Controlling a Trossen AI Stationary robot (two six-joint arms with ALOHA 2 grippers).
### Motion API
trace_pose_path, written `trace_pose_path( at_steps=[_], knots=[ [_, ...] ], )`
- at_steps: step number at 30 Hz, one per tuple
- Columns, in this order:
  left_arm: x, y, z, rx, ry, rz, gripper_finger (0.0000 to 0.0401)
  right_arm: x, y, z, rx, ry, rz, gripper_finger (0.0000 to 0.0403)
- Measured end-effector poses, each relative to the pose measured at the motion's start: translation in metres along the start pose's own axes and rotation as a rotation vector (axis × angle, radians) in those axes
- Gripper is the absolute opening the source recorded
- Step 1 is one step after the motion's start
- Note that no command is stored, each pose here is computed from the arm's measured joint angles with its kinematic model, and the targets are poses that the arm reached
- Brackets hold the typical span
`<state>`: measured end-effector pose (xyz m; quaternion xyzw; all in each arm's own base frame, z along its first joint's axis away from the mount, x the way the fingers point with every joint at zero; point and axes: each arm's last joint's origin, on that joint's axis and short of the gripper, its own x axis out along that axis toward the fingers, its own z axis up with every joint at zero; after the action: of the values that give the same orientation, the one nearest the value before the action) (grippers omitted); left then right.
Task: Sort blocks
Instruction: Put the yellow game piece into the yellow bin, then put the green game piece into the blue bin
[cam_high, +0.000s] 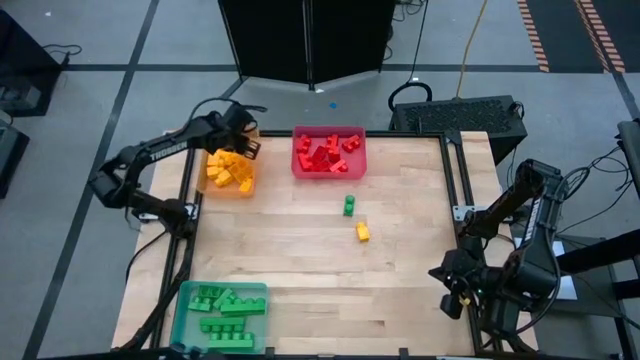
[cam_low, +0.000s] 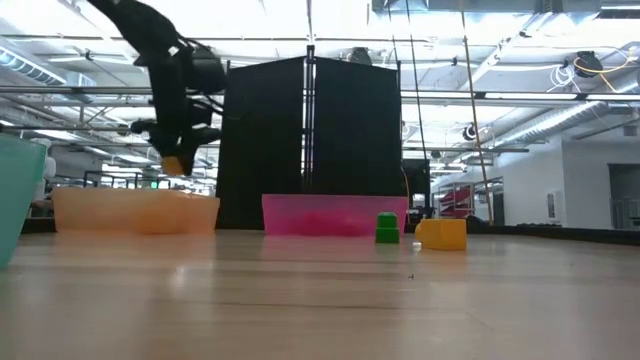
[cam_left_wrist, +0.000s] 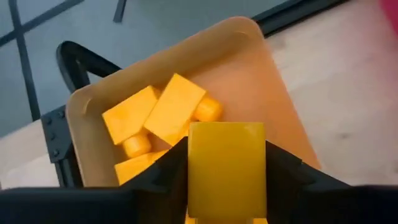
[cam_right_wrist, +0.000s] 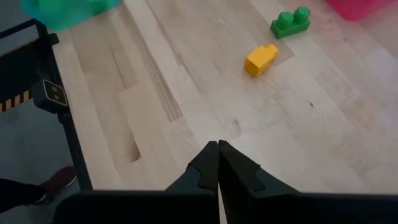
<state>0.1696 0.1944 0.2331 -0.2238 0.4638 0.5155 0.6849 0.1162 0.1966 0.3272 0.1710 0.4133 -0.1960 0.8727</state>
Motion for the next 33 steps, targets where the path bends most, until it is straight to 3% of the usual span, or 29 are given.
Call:
trace_pose_path(
  at_steps=[10, 13, 15, 19, 22, 25, 28, 31, 33],
  knots=[
    [0.008, 0.01, 0.001, -0.041, 0.031, 0.028, 0.0267, 0.0, 0.002, 0.0, 0.014, 0.0, 0.014, 0.0],
    [0.005, 0.001, -0.001, -0.031, 0.061, -0.107, 0.0289, 0.0, 0.002, 0.0, 0.014, 0.0, 0.014, 0.0],
    [-0.003, -0.018, -0.005, 0.063, 0.061, -0.21, 0.0296, 0.0, 0.002, 0.0, 0.013, -0.001, 0.013, 0.0],
    [-0.029, -0.062, -0.011, 0.26, -0.02, -0.295, 0.0299, 0.0, 0.001, 0.001, 0.004, -0.007, 0.01, 0.0],
    [-0.055, -0.097, -0.012, 0.352, -0.172, -0.428, 0.0299, 0.0, 0.001, 0.001, 0.0, -0.007, 0.005, 0.0],
    [-0.08, -0.131, -0.02, 0.534, -0.358, -0.571, 0.0299, 0.0, 0.0, 0.001, -0.01, -0.007, -0.001, 0.0],
    [-0.093, -0.157, -0.03, 0.715, -0.532, -0.59, 0.0299, 0.0, 0.0, 0.001, -0.016, -0.007, -0.001, 0.0],
    [-0.089, -0.179, -0.037, 0.745, -0.567, -0.591, 0.0299, 0.0, 0.0, 0.001, -0.016, -0.007, -0.001, 0.0],
    [-0.084, -0.192, -0.035, 0.699, -0.54, -0.595, 0.0299, 0.0, 0.0, 0.001, -0.016, -0.007, -0.001, 0.0]
  ],
)
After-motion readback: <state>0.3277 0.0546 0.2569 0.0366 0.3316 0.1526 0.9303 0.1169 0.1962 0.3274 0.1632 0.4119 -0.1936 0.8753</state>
